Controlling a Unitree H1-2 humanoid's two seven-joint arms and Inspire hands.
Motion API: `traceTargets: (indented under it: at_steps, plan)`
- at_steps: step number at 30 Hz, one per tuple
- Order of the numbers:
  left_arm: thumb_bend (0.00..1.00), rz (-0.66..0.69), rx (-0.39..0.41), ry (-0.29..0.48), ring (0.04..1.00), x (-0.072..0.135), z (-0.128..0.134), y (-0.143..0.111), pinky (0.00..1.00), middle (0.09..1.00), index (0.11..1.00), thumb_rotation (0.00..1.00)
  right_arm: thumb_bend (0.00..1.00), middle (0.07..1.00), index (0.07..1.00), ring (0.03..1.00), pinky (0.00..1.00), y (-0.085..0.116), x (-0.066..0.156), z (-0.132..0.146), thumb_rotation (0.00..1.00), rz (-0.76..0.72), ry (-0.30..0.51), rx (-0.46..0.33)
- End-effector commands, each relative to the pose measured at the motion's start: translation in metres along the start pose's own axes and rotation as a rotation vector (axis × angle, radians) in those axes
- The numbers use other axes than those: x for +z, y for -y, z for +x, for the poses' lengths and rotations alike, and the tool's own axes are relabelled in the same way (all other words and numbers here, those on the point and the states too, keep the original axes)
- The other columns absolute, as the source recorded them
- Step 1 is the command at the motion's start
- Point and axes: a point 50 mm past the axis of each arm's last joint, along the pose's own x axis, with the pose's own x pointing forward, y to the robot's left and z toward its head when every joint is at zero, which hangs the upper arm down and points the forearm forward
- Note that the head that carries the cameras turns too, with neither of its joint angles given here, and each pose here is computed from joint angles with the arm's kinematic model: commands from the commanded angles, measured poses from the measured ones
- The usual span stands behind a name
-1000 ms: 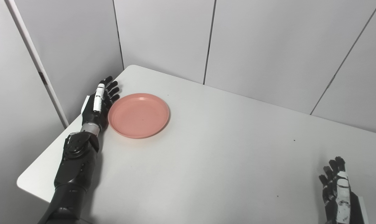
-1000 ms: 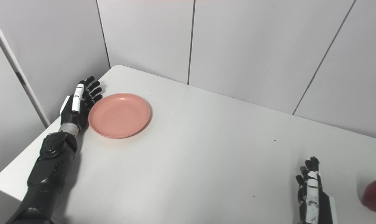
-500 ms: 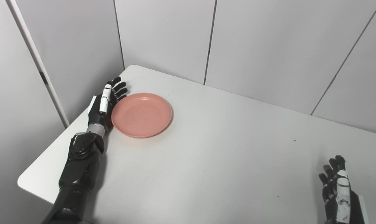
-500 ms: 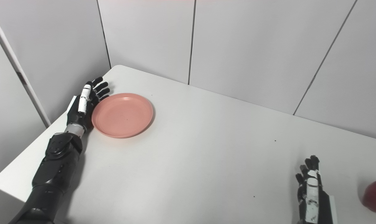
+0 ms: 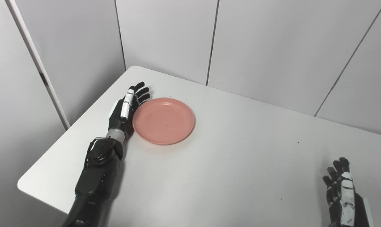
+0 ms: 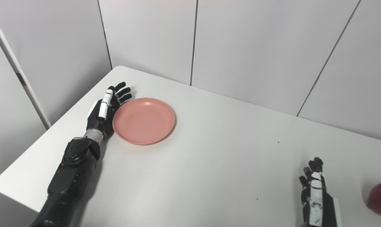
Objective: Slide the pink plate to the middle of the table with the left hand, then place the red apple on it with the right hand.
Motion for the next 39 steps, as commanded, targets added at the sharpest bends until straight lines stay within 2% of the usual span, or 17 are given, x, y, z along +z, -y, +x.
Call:
traceTargets:
  at_steps: [1,18,25,31,39]
  plan:
    - [0.3,-0.004,-0.01,-0.032,0.889,-0.004,0.0,0.007,0.89,0.885,0.858,1.0,0.14,1.0,1.0,1.0,1.0,-0.004,0.016,0.003,1.0,0.001,0.068,0.011]
    - [0.27,-0.003,-0.086,-0.07,0.892,-0.013,0.003,0.034,0.89,0.889,0.867,1.0,0.14,1.0,1.0,1.0,1.0,-0.008,0.018,0.002,1.0,-0.011,0.066,0.001]
    - [0.32,-0.038,-0.1,-0.104,0.879,-0.024,0.003,0.05,0.87,0.879,0.854,1.0,0.17,1.0,1.0,1.0,1.0,-0.008,0.017,0.002,1.0,0.001,0.073,0.01]
    - [0.32,-0.04,-0.148,-0.128,0.89,-0.034,-0.001,0.064,0.89,0.892,0.872,1.0,0.19,1.0,1.0,1.0,1.0,-0.007,0.016,0.002,1.0,0.006,0.07,0.013]
    - [0.33,-0.07,-0.174,-0.154,0.88,-0.042,-0.008,0.082,0.88,0.88,0.862,1.0,0.2,1.0,1.0,1.0,1.0,-0.006,0.014,0.004,1.0,-0.006,0.071,0.012]
